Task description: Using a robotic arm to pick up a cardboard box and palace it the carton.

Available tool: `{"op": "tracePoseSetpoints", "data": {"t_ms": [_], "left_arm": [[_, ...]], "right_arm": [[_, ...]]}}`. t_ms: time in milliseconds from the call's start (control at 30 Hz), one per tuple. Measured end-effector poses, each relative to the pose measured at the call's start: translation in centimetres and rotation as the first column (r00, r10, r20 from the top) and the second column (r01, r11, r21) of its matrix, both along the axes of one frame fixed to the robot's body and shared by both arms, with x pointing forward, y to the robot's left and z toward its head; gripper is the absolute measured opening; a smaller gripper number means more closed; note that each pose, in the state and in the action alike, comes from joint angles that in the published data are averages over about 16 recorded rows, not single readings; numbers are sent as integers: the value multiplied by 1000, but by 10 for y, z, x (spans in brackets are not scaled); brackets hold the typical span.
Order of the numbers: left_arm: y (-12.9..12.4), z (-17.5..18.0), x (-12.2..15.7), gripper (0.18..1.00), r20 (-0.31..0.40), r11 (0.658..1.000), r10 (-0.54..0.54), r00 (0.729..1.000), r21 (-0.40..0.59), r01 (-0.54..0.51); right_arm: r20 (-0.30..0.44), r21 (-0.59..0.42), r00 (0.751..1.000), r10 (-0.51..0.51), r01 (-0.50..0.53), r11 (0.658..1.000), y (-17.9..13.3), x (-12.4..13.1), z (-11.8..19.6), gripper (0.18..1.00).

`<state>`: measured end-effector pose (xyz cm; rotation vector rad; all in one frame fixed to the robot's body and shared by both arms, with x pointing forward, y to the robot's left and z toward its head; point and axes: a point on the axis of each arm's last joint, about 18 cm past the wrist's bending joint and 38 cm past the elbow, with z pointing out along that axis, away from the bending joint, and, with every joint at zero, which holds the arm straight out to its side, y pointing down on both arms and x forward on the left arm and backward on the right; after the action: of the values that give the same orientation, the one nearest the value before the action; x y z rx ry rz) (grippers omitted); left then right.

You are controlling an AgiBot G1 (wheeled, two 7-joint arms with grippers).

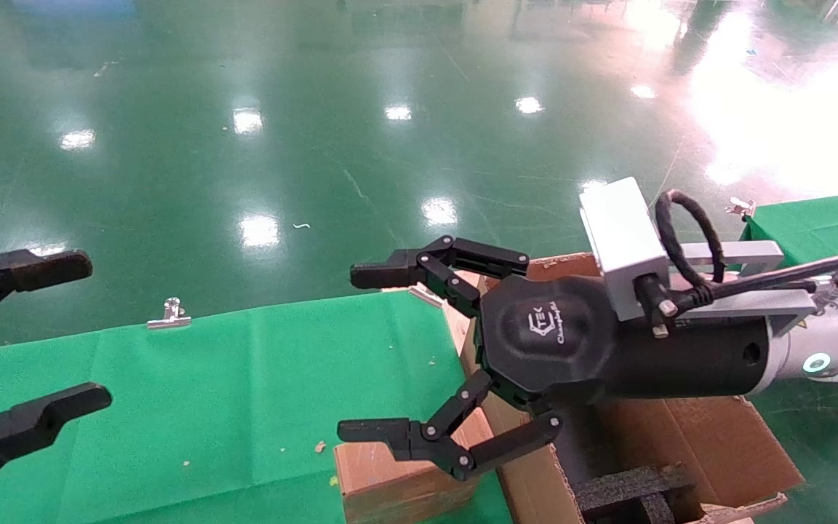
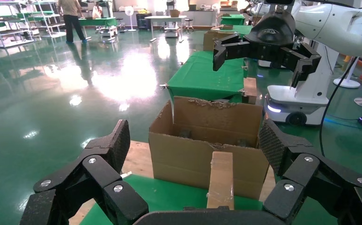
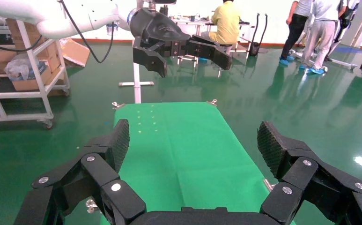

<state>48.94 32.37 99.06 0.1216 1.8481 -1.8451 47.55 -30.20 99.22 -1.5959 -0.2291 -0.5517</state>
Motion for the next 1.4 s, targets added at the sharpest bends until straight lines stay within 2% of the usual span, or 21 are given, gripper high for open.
{"op": "tracePoseSetpoints", "data": {"t_ms": [700, 900, 1167, 1400], "left_arm": [[0, 0, 0, 996, 0, 1000, 0, 1000, 0, 0], [0, 0, 0, 976, 0, 1000, 0, 1000, 0, 0], [0, 0, 0, 903, 0, 1000, 0, 1000, 0, 0], [0, 0, 0, 791, 0, 1000, 0, 1000, 0, 0]], "right_arm": [[-2, -1, 1000, 0, 0, 1000, 0, 0, 0, 1001], [-19, -27, 1000, -10, 10, 1000, 1, 4, -6, 1001], [-75, -147, 996, -51, 40, 988, 6, 20, -27, 1001], [-115, -327, 987, -109, 66, 943, 16, 44, -47, 1001]]}}
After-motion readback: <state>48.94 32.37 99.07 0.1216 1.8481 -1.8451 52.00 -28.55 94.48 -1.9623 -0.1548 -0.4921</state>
